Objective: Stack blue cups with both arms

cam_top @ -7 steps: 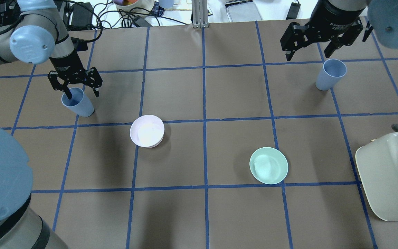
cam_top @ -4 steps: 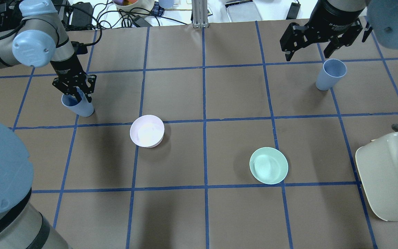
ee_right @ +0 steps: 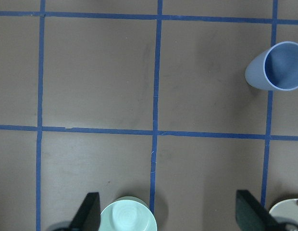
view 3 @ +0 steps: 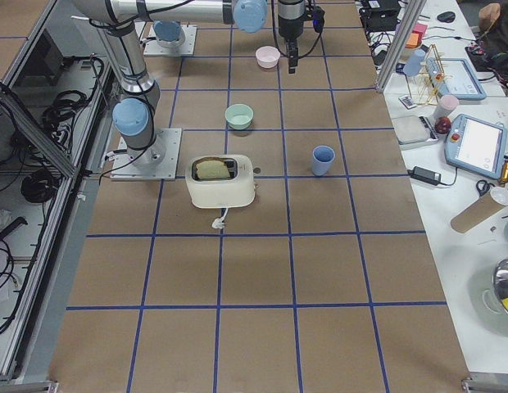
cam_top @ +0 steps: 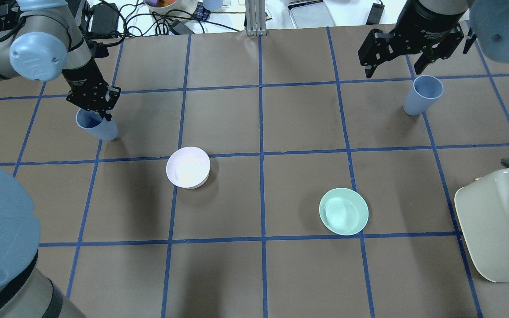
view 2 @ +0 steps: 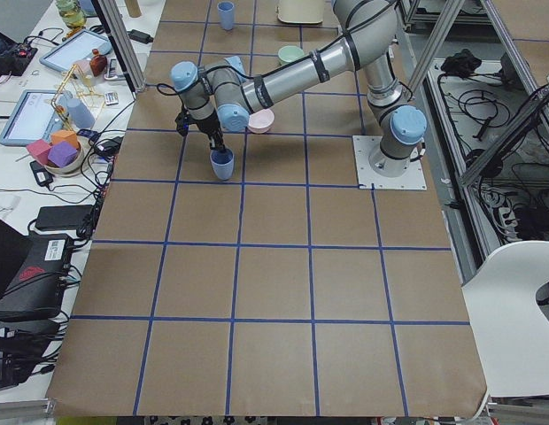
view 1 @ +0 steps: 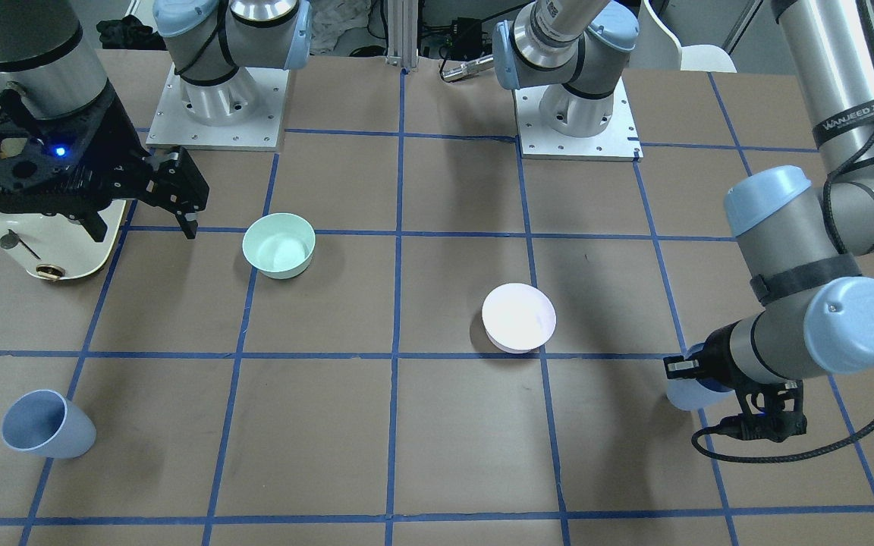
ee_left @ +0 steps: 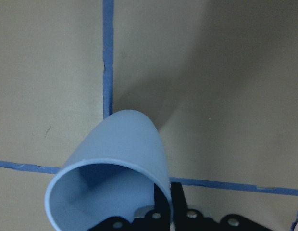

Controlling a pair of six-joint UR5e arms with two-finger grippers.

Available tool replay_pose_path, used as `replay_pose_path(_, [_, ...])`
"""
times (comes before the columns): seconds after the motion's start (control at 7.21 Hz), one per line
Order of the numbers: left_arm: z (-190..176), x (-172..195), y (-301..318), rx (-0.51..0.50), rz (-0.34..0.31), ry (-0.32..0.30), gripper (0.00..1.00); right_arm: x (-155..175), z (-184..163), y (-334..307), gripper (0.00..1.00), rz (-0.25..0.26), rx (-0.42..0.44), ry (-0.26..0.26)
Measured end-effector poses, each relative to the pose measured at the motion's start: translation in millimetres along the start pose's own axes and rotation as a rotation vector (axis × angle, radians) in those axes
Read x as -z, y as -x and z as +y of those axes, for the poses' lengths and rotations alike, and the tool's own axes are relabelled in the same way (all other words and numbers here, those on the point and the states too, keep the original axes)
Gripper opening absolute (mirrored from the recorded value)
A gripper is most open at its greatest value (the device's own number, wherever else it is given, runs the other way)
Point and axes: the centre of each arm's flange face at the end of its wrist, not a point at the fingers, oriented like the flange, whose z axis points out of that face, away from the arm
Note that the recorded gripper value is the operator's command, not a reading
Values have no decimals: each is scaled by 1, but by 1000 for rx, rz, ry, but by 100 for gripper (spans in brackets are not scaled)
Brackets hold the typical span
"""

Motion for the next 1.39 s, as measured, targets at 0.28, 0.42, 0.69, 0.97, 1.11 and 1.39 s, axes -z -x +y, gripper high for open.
replay_pose_path(0.28, [-1, 42, -95, 12, 15, -89, 0, 0, 0, -1, 100, 2, 0, 0])
replay_pose_path(0.42, [-1, 63, -153, -8, 17, -136, 0, 0, 0, -1, 100, 2, 0, 0])
replay_pose_path(0.69, [11, 72, -266, -42, 53, -191, 0, 0, 0, -2, 100, 3, 0, 1])
replay_pose_path(0.97, [20, 40, -341, -69, 88, -199, 0, 0, -1, -3, 100, 4, 0, 1])
replay_pose_path(1.11, [20, 20, -359, -89, 89, -175, 0, 0, -1, -3, 100, 3, -1, 0])
replay_pose_path(1.39, [21, -5, -376, -120, 98, -132, 0, 0, -1, -3, 100, 0, -2, -1])
